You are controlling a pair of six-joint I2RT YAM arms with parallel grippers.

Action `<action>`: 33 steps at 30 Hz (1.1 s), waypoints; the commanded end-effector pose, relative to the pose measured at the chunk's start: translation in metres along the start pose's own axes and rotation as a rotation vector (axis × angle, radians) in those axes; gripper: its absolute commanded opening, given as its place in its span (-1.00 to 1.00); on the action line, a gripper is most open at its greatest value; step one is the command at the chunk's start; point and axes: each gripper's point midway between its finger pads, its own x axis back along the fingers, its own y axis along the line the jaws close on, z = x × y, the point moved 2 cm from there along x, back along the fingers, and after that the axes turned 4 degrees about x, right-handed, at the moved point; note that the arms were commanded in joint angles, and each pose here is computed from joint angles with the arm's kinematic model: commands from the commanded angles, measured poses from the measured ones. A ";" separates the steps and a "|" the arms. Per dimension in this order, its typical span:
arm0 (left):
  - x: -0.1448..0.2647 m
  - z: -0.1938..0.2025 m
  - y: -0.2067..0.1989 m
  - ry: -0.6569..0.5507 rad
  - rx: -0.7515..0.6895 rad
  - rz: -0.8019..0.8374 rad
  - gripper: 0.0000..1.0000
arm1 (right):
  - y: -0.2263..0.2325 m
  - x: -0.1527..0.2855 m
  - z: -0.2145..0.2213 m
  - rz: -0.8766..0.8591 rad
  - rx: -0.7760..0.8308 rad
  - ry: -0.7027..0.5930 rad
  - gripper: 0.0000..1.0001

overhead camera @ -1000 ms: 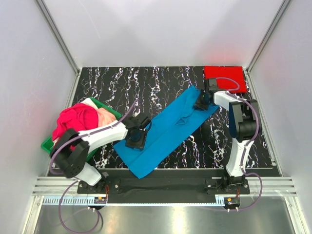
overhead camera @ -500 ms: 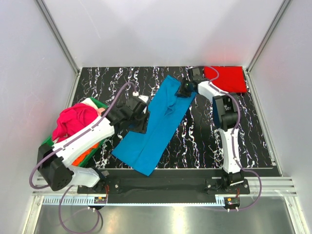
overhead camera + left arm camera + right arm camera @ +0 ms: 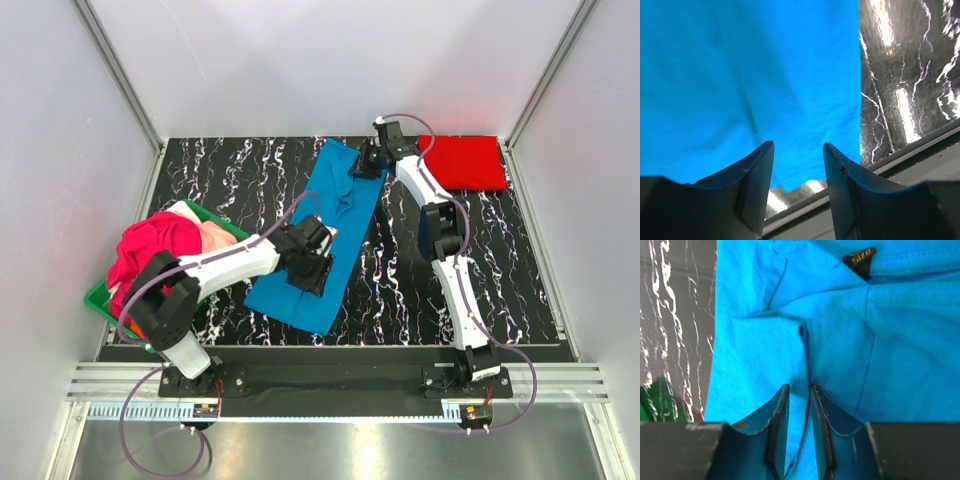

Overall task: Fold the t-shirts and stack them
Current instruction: Fold the tshirt

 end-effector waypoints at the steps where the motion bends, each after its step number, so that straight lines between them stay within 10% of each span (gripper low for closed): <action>1: -0.009 -0.006 -0.029 -0.019 -0.077 0.095 -0.02 | 0.009 0.017 -0.010 -0.010 0.075 0.009 -0.37; 16: -0.065 0.019 -0.059 0.065 -0.027 0.142 -0.04 | 0.056 0.185 -0.070 -0.023 0.030 -0.125 -0.17; 26: -0.082 -0.025 -0.165 0.043 -0.001 0.386 -0.07 | 0.005 0.290 0.016 0.197 -0.101 -0.078 -0.23; 33: -0.008 -0.061 -0.144 -0.091 -0.041 0.303 0.03 | 0.001 0.317 0.126 0.223 -0.221 0.075 -0.31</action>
